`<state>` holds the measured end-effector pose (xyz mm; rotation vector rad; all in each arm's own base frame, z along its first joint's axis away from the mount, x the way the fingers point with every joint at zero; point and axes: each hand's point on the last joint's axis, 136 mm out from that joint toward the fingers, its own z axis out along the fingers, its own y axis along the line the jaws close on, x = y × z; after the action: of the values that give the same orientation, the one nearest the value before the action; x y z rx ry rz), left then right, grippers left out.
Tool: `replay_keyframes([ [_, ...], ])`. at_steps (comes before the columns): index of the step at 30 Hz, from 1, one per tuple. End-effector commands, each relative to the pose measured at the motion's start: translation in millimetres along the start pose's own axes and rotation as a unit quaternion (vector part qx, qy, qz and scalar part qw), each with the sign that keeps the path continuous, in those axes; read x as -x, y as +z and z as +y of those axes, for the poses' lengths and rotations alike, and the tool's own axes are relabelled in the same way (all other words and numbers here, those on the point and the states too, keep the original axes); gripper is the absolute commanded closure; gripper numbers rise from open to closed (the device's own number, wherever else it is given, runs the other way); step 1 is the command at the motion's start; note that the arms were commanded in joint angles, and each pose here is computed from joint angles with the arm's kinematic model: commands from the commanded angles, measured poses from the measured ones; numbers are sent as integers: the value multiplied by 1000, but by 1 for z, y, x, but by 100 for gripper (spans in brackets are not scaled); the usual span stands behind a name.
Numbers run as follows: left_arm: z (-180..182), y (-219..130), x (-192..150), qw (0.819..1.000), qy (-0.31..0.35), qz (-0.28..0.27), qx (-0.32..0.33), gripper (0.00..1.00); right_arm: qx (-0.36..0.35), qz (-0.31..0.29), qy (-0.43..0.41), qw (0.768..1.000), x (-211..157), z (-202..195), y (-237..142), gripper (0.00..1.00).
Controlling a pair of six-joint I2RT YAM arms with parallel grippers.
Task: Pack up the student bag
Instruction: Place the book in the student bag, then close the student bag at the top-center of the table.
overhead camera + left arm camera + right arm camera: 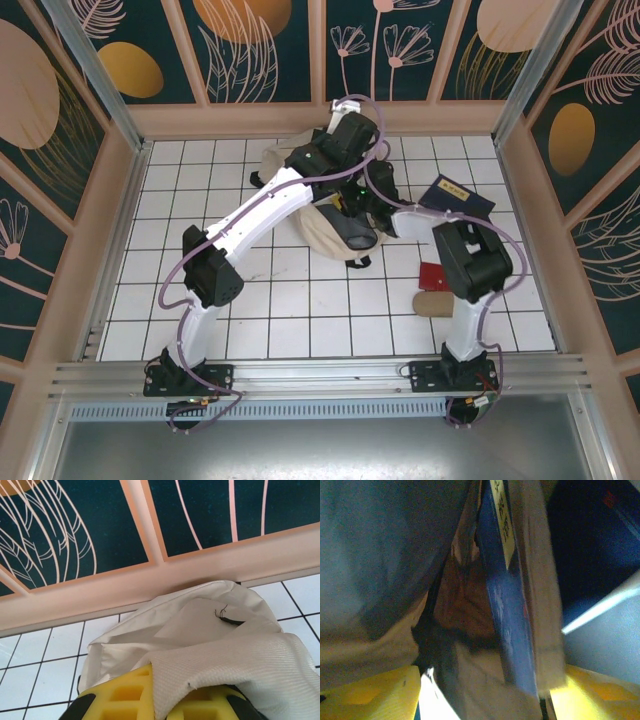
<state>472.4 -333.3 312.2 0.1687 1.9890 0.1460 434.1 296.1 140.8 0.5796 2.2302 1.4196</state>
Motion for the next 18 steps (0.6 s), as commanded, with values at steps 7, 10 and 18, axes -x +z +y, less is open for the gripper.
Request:
replay_keyframes([
  [7,24,-3,16,999,-34,-27,30,93,-108,3,-59,992,-22,-25,-70,39],
  [10,36,-1,9,998,-38,-22,44,94,-157,-49,-98,981,-9,-32,-101,42],
  [18,104,-5,-7,992,-76,-23,95,94,-280,-193,-97,935,66,-83,-189,42],
])
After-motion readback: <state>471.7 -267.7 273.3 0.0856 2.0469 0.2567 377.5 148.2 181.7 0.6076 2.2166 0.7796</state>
